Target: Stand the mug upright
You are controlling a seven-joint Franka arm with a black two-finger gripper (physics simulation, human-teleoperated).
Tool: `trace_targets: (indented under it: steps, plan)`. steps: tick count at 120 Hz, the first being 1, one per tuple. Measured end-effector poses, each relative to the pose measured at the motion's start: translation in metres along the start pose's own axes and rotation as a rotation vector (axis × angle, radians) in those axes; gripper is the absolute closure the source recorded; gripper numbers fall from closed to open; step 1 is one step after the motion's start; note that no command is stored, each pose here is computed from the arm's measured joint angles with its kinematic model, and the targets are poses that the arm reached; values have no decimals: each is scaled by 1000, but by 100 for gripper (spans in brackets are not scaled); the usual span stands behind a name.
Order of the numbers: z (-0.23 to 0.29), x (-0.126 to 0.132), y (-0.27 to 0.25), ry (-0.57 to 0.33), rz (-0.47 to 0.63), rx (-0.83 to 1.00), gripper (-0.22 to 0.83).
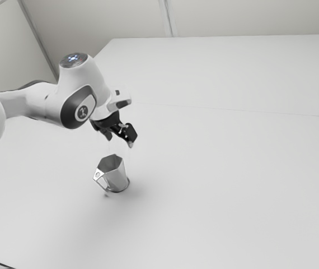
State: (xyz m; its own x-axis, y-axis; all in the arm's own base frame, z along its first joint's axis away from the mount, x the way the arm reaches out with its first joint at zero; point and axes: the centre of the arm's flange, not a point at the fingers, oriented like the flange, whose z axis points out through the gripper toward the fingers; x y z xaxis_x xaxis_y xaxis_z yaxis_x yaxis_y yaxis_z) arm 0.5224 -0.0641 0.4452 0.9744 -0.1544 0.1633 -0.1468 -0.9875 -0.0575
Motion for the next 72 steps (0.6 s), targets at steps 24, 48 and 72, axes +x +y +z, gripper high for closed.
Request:
trace_targets:
  steps: [24,48,72]
  plan:
    - [-49,28,15,-62,11,-24,2]
    - [-92,45,12,-108,0,-26,1]
    - [-133,58,6,-131,-14,-23,0]
